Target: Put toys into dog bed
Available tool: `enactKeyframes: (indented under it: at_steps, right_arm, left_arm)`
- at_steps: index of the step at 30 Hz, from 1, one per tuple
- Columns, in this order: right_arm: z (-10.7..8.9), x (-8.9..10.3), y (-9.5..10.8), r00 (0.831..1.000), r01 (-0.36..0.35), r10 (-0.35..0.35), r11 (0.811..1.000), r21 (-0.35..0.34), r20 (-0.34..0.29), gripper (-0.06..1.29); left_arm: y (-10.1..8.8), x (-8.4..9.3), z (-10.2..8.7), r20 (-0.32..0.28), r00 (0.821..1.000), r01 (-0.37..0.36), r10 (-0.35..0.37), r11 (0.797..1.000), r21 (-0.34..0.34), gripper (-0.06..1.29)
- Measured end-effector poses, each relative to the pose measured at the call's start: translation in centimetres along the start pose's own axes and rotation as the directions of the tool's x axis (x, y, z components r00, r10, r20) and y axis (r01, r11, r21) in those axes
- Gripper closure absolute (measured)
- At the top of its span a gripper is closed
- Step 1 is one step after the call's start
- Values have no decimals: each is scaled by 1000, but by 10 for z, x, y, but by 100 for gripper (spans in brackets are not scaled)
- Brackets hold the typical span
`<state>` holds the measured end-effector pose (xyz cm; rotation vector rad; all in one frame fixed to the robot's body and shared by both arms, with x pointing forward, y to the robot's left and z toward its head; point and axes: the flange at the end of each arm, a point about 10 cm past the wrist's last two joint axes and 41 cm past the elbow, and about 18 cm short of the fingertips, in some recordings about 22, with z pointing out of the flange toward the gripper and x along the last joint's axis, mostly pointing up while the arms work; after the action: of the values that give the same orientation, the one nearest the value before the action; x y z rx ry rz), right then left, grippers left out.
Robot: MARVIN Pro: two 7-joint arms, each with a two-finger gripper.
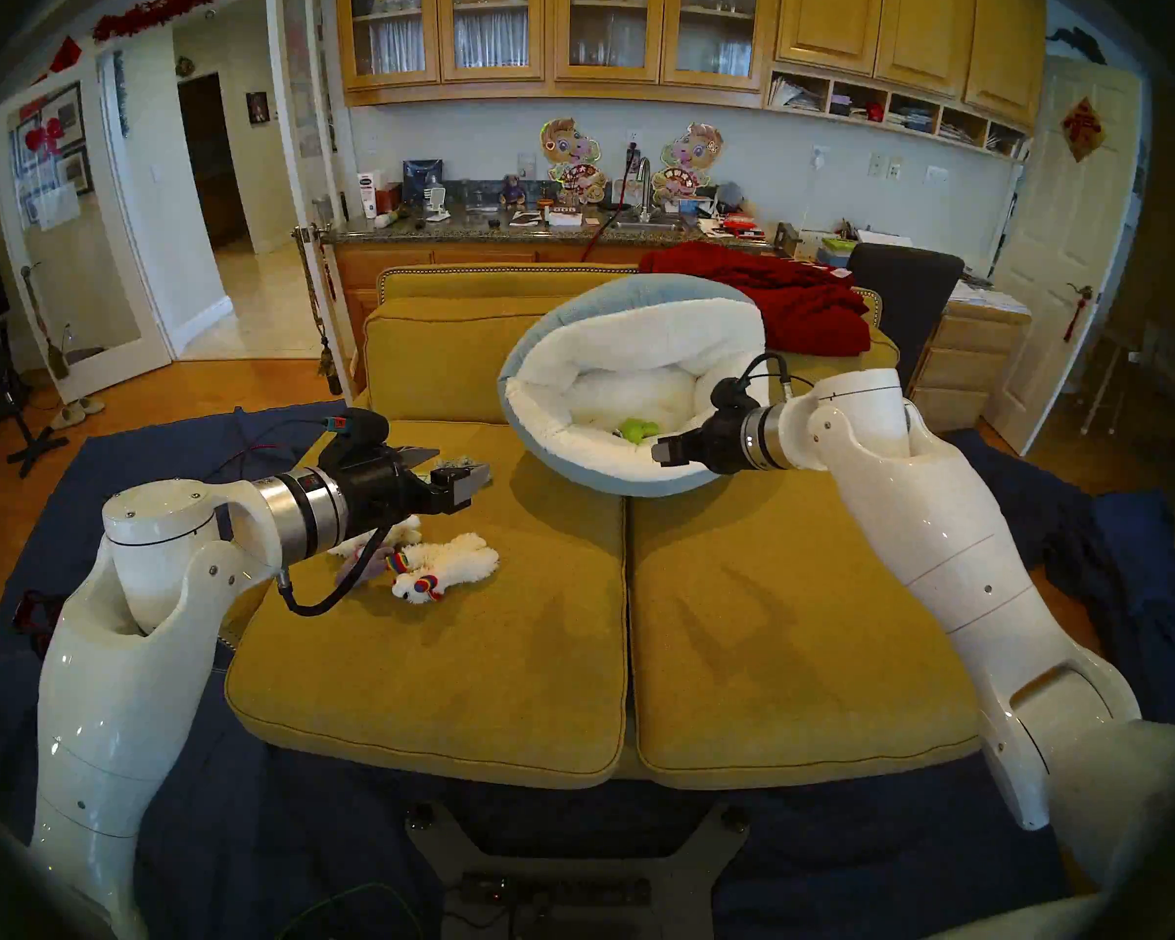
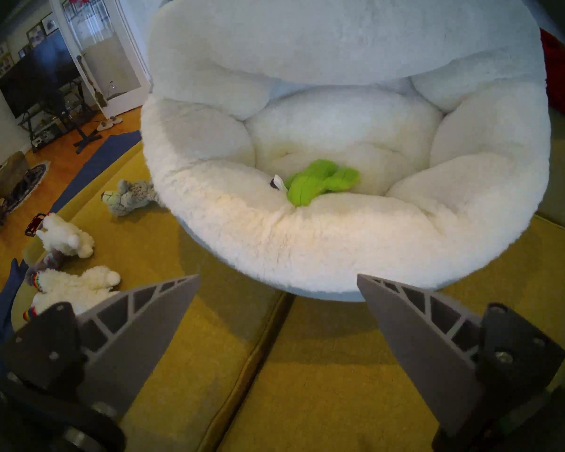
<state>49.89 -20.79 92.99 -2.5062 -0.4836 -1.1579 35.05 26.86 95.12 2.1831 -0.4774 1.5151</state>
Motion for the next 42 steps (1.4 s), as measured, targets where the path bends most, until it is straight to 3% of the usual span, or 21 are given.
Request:
enactKeyframes:
  at_steps: [18, 34, 42]
  right_arm:
    - [-44, -25, -17, 999, 43, -42, 989, 144, -8, -2]
    - [-88, -55, -53, 993, 106, -117, 944, 314, 17, -2]
    - [-116, -69, -60, 987, 139, -157, 931, 339, 28, -2]
  left_arm:
    - [0, 0, 0, 1, 1000, 0, 0, 1000, 0, -2]
    - [1, 2, 0, -4, 1000, -5, 5, 1000, -2, -2]
    - [3, 7, -1, -16, 1000, -15, 15, 1000, -5, -2]
